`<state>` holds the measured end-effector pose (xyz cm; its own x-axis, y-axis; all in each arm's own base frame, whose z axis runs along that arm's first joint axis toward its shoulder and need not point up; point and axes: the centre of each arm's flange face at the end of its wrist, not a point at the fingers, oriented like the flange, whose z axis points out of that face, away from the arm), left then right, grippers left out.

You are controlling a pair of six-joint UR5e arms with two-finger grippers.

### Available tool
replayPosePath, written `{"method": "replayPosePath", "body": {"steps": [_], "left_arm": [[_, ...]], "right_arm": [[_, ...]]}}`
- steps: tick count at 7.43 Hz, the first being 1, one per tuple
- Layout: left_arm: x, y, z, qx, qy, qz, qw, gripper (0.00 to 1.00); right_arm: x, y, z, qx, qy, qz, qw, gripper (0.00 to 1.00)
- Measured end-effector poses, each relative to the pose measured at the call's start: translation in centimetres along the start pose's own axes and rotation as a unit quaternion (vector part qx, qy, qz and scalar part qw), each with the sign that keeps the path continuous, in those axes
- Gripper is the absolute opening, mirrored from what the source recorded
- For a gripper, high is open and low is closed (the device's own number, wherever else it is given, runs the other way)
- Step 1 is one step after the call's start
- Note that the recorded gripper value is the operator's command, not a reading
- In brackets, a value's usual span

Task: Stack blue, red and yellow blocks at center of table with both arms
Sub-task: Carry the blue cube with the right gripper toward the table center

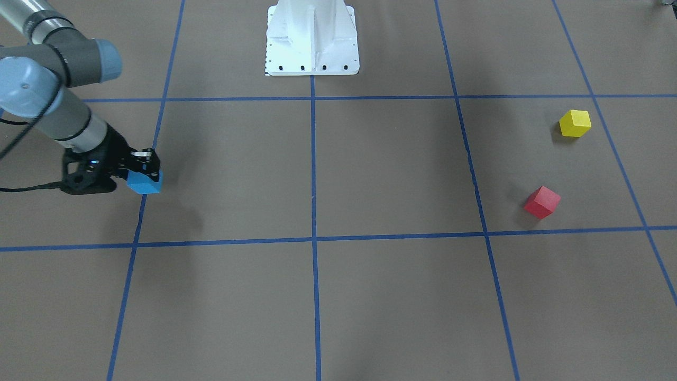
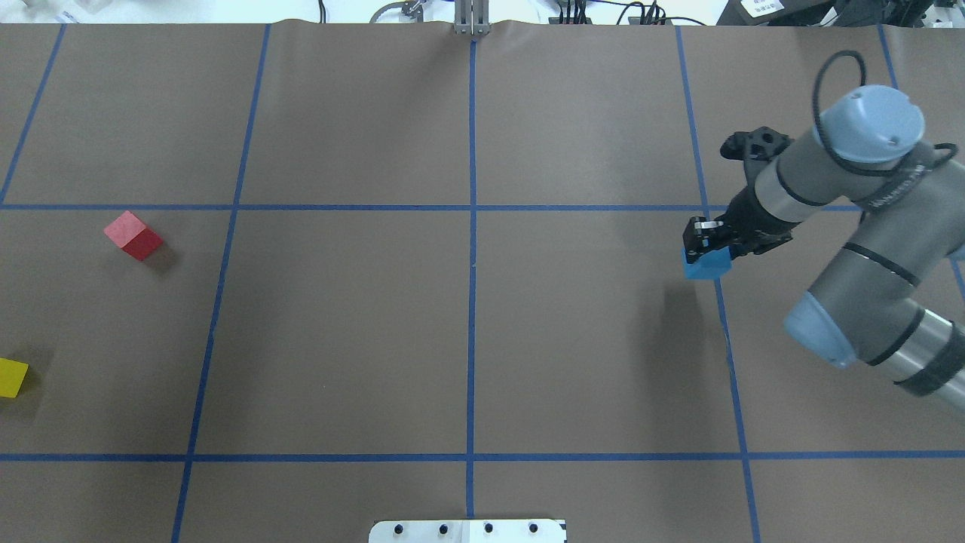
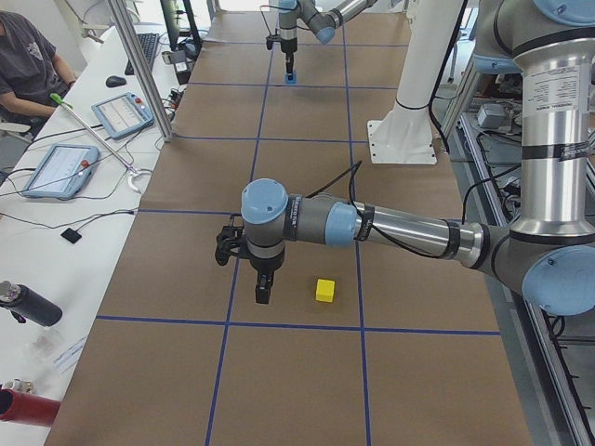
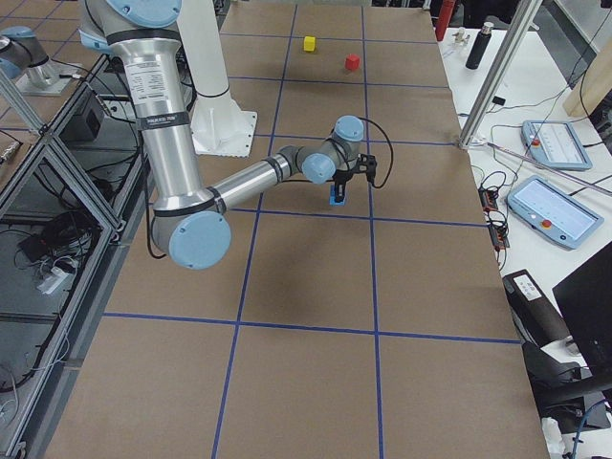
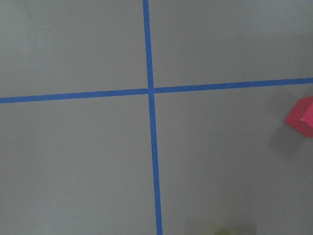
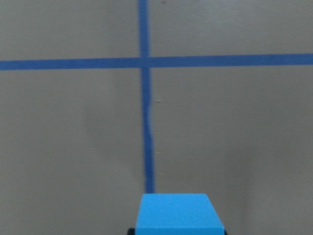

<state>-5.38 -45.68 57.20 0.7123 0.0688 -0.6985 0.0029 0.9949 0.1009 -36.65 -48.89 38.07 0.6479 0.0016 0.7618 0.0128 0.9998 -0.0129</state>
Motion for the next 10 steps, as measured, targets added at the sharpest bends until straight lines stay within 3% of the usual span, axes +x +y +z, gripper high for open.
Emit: {"method": "replayPosePath", "body": {"steps": [4, 6, 10], "left_arm": [[-0.1, -0.2, 0.2, -0.001, -0.001, 0.001, 1.0, 0.99], [-0.1, -0.3, 0.1, -0.001, -0.001, 0.002, 1.0, 1.0], [0.0, -0.3, 0.1, -0.001, -0.001, 0.002, 1.0, 1.0]], "right_arm": [[-20.5, -2.4, 2.4, 0.026, 0.009, 0.022, 0.9994, 0.0], [-24.9, -3.0, 3.0, 0.025, 0.011, 0.017, 0.9995, 0.0], [-27.7, -1.3, 4.3, 0.017, 0.012, 0.014, 0.9997, 0.0]]}}
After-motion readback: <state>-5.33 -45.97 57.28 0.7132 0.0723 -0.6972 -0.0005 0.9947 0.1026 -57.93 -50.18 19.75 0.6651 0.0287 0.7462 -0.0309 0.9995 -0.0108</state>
